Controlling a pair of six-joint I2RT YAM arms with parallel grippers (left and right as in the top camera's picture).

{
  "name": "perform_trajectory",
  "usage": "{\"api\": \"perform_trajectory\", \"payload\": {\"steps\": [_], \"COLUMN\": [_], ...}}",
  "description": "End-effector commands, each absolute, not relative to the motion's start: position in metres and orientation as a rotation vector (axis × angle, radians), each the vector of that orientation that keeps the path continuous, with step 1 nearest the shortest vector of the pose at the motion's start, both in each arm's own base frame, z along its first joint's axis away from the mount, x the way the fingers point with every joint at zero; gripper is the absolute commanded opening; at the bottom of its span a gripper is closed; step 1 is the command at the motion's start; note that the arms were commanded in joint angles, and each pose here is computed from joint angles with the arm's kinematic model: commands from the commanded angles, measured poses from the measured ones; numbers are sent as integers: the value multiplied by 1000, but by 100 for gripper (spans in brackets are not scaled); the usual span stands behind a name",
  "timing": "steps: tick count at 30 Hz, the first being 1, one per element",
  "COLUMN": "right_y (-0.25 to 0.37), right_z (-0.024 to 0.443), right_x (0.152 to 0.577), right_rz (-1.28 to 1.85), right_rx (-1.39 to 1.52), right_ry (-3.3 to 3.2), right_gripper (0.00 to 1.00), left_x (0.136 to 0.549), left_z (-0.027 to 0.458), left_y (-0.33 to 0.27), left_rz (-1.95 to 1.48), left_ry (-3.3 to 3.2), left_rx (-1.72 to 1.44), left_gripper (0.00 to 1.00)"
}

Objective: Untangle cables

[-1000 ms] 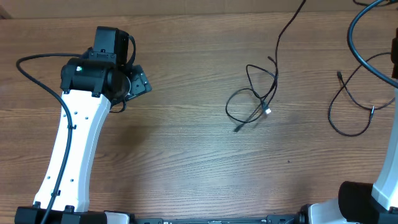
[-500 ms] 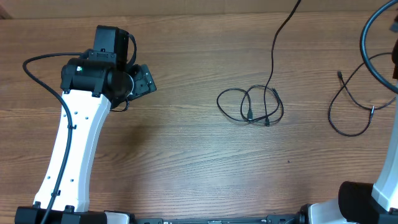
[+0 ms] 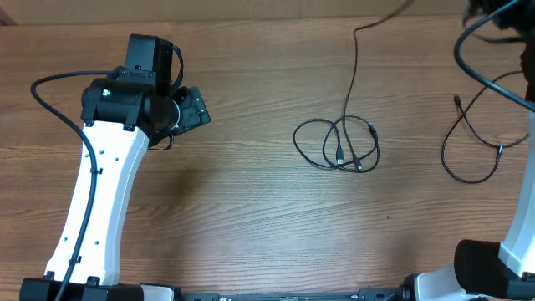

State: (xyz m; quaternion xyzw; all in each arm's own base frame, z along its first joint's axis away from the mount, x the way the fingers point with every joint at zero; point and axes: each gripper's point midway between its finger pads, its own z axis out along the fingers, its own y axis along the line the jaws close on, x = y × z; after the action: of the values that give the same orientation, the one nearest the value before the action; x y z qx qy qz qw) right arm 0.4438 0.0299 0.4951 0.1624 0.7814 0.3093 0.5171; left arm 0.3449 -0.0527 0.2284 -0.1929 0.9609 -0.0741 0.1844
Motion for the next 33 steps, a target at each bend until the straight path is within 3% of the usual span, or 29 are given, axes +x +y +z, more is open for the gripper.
{"api": "perform_trajectory", "payload": {"steps": [1, 6, 9, 21, 33], "right_y": [-65, -140, -168, -236, -263], "right_z": [470, 445, 427, 336, 277], "right_x": [440, 390, 367, 345, 362], "right_rz": [130, -334, -456, -429, -315], "right_rx": [668, 1000, 1151, 1470, 1539], "right_ry": [1848, 1803, 1793, 1978, 2107], "right_gripper": [4, 4, 4, 4, 4], "left_x": [342, 341, 340, 338, 337], "left_z": [238, 228, 221, 219, 219], "left_y": [-53, -53, -53, -53, -53], "left_rz": [-213, -208, -205, -204, -202], "left_ry": [2687, 2703, 2716, 2723, 2729], "left_rx": [-499, -503, -505, -505, -507], "left_gripper": [80, 80, 79, 79, 79]}}
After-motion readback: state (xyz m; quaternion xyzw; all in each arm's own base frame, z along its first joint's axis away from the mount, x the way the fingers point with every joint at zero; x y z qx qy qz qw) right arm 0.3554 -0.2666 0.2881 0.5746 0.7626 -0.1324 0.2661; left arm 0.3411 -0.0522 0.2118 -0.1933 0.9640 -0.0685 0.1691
